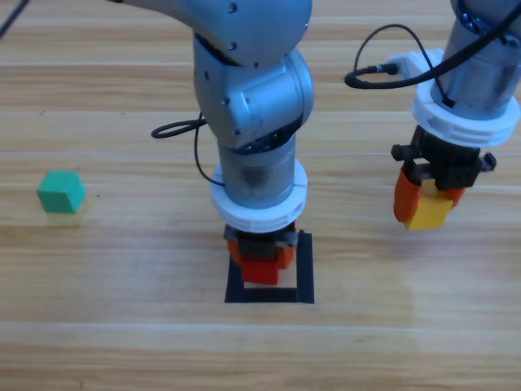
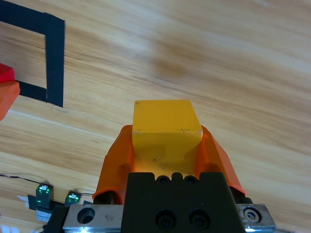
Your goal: Stack the blocks in the rectangular block: red at the bottom, yellow in the middle, green on top
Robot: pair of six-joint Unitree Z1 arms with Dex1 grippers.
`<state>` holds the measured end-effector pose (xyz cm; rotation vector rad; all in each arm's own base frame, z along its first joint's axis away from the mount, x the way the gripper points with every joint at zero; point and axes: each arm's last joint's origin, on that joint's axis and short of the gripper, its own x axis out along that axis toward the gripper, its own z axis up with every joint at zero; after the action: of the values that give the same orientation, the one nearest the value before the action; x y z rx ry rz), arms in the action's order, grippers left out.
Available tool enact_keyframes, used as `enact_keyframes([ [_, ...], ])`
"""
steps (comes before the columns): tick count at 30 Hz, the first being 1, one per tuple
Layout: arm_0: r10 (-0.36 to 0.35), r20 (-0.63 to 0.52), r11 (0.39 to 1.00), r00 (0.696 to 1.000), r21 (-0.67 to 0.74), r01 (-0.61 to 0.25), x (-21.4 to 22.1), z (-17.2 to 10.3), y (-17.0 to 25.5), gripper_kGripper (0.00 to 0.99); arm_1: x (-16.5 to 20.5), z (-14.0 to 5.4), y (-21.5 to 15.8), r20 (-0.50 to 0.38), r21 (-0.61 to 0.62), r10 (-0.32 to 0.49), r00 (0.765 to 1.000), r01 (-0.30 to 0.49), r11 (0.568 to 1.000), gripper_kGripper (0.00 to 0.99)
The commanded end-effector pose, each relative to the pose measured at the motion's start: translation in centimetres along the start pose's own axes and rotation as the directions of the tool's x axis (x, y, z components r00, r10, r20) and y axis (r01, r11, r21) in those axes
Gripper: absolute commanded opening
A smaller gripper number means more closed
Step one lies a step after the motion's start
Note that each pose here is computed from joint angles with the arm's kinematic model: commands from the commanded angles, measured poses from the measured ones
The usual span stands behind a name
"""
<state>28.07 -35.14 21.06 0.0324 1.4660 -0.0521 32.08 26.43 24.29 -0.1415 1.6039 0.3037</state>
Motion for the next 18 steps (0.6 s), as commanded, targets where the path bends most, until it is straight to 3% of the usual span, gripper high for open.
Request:
enact_keyframes([
  [1, 0.049, -0.025, 0.999, 0.998, -0.013, -0.049, 2.8, -0.1, -1.3, 0.081, -0.5, -0.8, -1.4, -0.004, 0.114, -0.021, 1.000, 0.022, 0.993, 0.000],
  [9, 0.054, -0.017, 0.996, 0.998, -0.065, -0.055, 3.3, 0.2, -1.6, 0.080, -1.1, -2.0, -0.8, 0.072, 0.225, -0.090, 0.993, 0.072, 0.972, 0.000],
  [18, 0.040, -0.005, 0.993, 0.999, -0.108, -0.040, 3.2, 0.5, -2.0, 0.081, -0.6, -2.5, -1.0, 0.127, 0.211, -0.060, 0.990, 0.033, 0.977, 0.000],
])
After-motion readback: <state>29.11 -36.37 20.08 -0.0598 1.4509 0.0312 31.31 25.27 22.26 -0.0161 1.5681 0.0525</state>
